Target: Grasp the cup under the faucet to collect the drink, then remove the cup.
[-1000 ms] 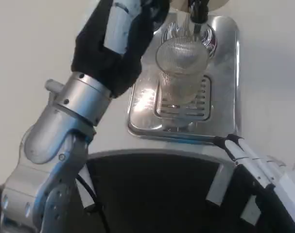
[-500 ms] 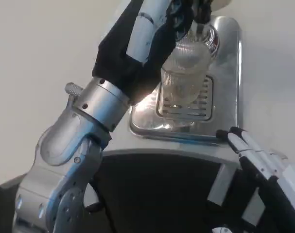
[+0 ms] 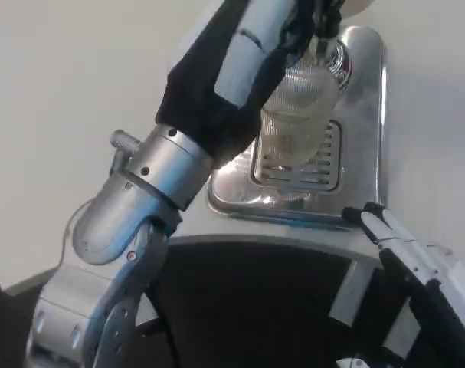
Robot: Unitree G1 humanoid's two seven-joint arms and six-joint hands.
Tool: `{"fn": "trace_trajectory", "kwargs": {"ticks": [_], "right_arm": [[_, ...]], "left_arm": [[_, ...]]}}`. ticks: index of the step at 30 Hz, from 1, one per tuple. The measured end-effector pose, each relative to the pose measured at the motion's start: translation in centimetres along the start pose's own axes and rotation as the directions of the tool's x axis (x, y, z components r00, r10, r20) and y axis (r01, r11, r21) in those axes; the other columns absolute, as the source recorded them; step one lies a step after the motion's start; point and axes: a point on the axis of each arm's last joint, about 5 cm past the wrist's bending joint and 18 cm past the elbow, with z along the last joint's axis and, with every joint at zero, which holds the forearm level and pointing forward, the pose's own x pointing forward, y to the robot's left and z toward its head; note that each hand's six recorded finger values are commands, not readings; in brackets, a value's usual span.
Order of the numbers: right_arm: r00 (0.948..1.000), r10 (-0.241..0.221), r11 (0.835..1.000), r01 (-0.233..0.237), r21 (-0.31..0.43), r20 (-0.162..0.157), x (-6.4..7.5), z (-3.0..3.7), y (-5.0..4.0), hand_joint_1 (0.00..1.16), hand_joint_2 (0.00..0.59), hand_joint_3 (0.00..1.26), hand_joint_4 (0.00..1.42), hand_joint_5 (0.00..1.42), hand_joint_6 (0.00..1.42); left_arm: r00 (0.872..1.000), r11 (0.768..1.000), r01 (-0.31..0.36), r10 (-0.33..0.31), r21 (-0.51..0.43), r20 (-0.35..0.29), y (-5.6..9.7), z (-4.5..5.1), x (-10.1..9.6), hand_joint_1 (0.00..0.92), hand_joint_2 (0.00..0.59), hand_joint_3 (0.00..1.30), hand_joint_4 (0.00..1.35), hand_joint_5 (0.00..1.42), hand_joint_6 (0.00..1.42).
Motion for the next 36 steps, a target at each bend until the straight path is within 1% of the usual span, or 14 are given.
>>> {"fn": "trace_trajectory", "kwargs": {"ticks": [6, 11, 15, 18, 19, 22, 23, 25, 27, 29, 31, 34, 35, 36], "right_arm": [[0.9992, -0.001, 1.0, 0.002, 0.024, -0.04, -0.2, -0.13, 0.06, 0.69, 0.357, 0.1, 0.05, 0.11, 0.19], [0.9986, -0.003, 0.999, 0.005, 0.042, -0.054, -0.2, -0.17, 0.06, 0.69, 0.352, 0.1, 0.05, 0.11, 0.19], [0.9982, -0.002, 0.999, 0.004, 0.046, -0.06, -0.2, -0.17, 0.05, 0.65, 0.35, 0.1, 0.06, 0.11, 0.19], [0.998, 0.0, 0.999, 0.003, 0.05, -0.063, -0.2, -0.16, 0.08, 0.65, 0.35, 0.1, 0.05, 0.11, 0.19], [0.9979, 0.0, 0.999, 0.003, 0.052, -0.064, -0.2, -0.15, 0.09, 0.65, 0.35, 0.1, 0.05, 0.11, 0.19], [0.9976, -0.003, 0.998, 0.007, 0.06, -0.069, -0.2, -0.11, 0.15, 0.64, 0.337, 0.1, 0.05, 0.11, 0.2], [0.9976, -0.003, 0.998, 0.008, 0.062, -0.07, -0.2, -0.11, 0.16, 0.63, 0.337, 0.1, 0.05, 0.11, 0.2], [0.9967, -0.008, 0.997, 0.014, 0.073, -0.081, -0.2, -0.09, 0.21, 0.63, 0.337, 0.1, 0.05, 0.11, 0.2], [0.9948, -0.015, 0.995, 0.024, 0.093, -0.101, -0.1, -0.05, 0.32, 0.63, 0.326, 0.09, 0.05, 0.11, 0.2], [0.9908, -0.029, 0.991, 0.046, 0.127, -0.132, -0.1, 0.01, 0.46, 0.61, 0.319, 0.09, 0.05, 0.1, 0.19], [0.9878, -0.039, 0.987, 0.061, 0.147, -0.151, -0.1, 0.03, 0.51, 0.6, 0.317, 0.08, 0.04, 0.1, 0.18], [0.9803, -0.061, 0.977, 0.098, 0.19, -0.187, 0.1, 0.03, 0.54, 0.6, 0.316, 0.07, 0.04, 0.1, 0.18], [0.9758, -0.08, 0.969, 0.124, 0.213, -0.203, 0.4, -0.04, 0.5, 0.59, 0.312, 0.07, 0.03, 0.09, 0.18], [0.9746, -0.091, 0.966, 0.136, 0.218, -0.205, 0.6, -0.05, 0.46, 0.58, 0.301, 0.06, 0.03, 0.09, 0.17]], "left_arm": [[0.998, 0.981, 0.065, -0.064, 0.181, -0.011, 0.5, 0.2, 0.3, 0.0, 0.203, 0.0, 0.0, 0.0, 0.0], [0.995, 0.957, 0.103, -0.104, 0.272, -0.013, 0.5, 0.07, 0.4, 0.0, 0.208, 0.0, 0.0, 0.0, 0.0], [0.989, 0.891, 0.142, -0.146, 0.431, -0.024, 0.7, 0.2, 0.4, 0.0, 0.209, 0.0, 0.0, 0.0, 0.0], [0.984, 0.837, 0.166, -0.174, 0.522, -0.033, 0.8, 0.3, 0.6, 0.0, 0.209, 0.0, 0.0, 0.0, 0.0], [0.983, 0.825, 0.169, -0.178, 0.539, -0.035, 0.8, 0.29, 0.6, 0.0, 0.209, 0.0, 0.0, 0.0, 0.0], [0.978, 0.751, 0.185, -0.203, 0.634, -0.045, 0.9, 0.33, 0.6, 0.0, 0.21, 0.0, 0.0, 0.0, 0.0], [0.977, 0.742, 0.188, -0.208, 0.643, -0.047, 0.9, 0.32, 0.5, 0.0, 0.211, 0.0, 0.0, 0.0, 0.0], [0.973, 0.697, 0.197, -0.224, 0.689, -0.053, 1.0, 0.26, 0.5, 0.0, 0.214, 0.0, 0.0, 0.0, 0.0], [0.972, 0.681, 0.2, -0.231, 0.705, -0.054, 1.1, 0.17, 0.5, 0.0, 0.215, 0.0, 0.0, 0.0, 0.0], [0.971, 0.666, 0.201, -0.234, 0.719, -0.054, 1.1, 0.09, 0.5, 0.0, 0.216, 0.0, 0.0, 0.0, 0.0], [0.971, 0.663, 0.199, -0.235, 0.722, -0.052, 1.2, 0.06, 0.4, 0.0, 0.216, 0.0, 0.0, 0.0, 0.0], [0.971, 0.658, 0.196, -0.235, 0.727, -0.049, 1.3, 0.01, 0.4, 0.0, 0.217, 0.0, 0.0, 0.0, 0.0], [0.971, 0.655, 0.195, -0.233, 0.73, -0.05, 1.4, 0.0, 0.4, 0.0, 0.217, 0.0, 0.0, 0.0, 0.0], [0.971, 0.653, 0.195, -0.234, 0.732, -0.05, 1.4, -0.01, 0.4, 0.0, 0.217, 0.0, 0.0, 0.0, 0.0]]}}
